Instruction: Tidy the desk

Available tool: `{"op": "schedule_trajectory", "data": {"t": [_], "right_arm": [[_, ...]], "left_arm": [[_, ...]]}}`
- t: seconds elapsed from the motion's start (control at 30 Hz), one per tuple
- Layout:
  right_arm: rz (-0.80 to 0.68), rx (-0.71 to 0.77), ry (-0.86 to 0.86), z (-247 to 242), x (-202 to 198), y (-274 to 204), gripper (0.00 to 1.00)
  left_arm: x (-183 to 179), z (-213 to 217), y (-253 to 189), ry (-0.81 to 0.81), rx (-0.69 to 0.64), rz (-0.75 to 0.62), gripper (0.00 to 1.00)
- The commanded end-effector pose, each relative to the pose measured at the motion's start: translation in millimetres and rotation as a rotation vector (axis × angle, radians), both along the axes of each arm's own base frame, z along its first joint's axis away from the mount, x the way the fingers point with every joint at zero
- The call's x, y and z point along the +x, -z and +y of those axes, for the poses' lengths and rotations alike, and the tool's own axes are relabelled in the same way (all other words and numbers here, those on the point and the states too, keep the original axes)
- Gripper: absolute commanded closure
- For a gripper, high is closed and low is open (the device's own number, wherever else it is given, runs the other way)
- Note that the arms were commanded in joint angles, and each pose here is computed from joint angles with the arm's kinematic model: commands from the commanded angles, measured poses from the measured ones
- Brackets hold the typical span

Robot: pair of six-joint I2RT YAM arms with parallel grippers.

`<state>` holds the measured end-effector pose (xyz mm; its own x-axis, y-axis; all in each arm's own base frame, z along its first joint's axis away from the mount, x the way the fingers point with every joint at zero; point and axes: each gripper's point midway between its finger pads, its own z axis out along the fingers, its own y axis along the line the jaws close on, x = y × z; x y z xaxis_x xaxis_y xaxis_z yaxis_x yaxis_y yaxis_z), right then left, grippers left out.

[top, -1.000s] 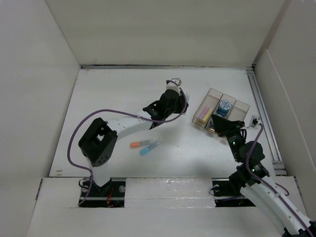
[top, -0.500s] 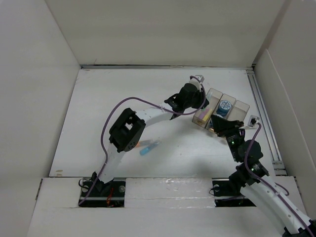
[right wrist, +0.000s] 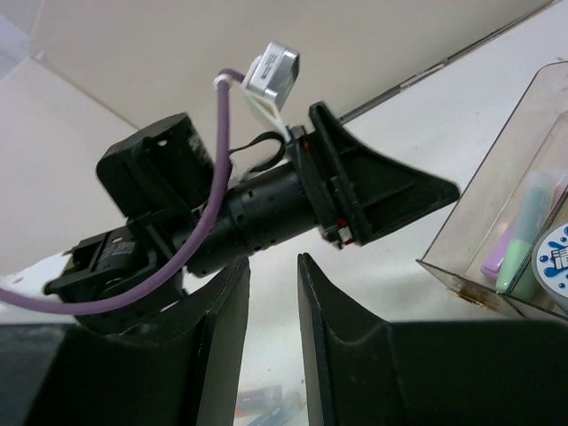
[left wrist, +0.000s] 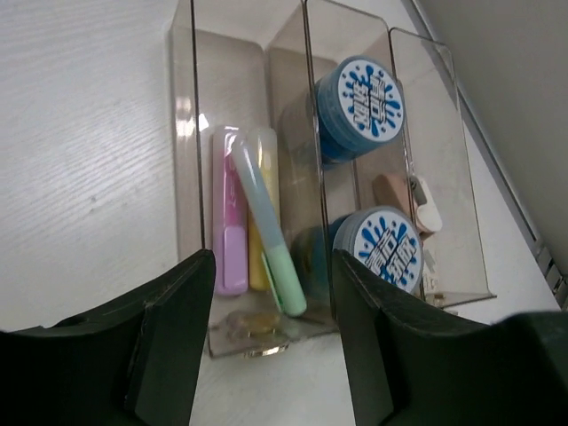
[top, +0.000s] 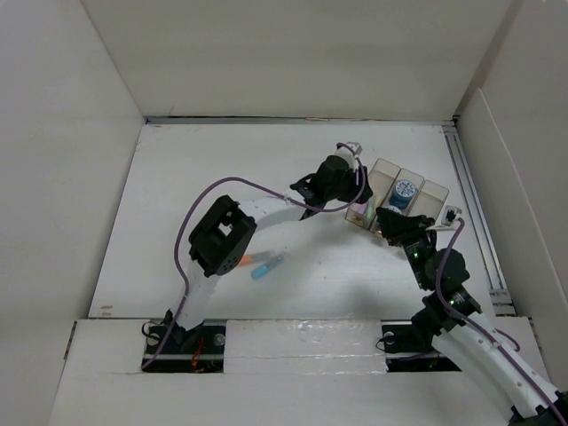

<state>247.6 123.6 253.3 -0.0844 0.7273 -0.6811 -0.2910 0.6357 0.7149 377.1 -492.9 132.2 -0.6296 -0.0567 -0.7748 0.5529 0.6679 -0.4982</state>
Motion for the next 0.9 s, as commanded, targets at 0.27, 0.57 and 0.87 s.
{"op": "schedule_trajectory", "data": {"t": [0.27,0.57,0.87], "right_arm": [[-0.048,0.016,-0.025,6,0,-16,1.00],[-0.006,-0.016,-0.086,25,10,-4,0.82],[0.006,-0.030,-0.090,30,15,2,0.61]], "left_arm": [[-48,122,-34,-0.129,0.058,-0.145,0.62],[-133,217,17,-0.194,0.164,-0.042,0.54],[-167,255,40,-0.221,0.198,0.030,0.54]]}}
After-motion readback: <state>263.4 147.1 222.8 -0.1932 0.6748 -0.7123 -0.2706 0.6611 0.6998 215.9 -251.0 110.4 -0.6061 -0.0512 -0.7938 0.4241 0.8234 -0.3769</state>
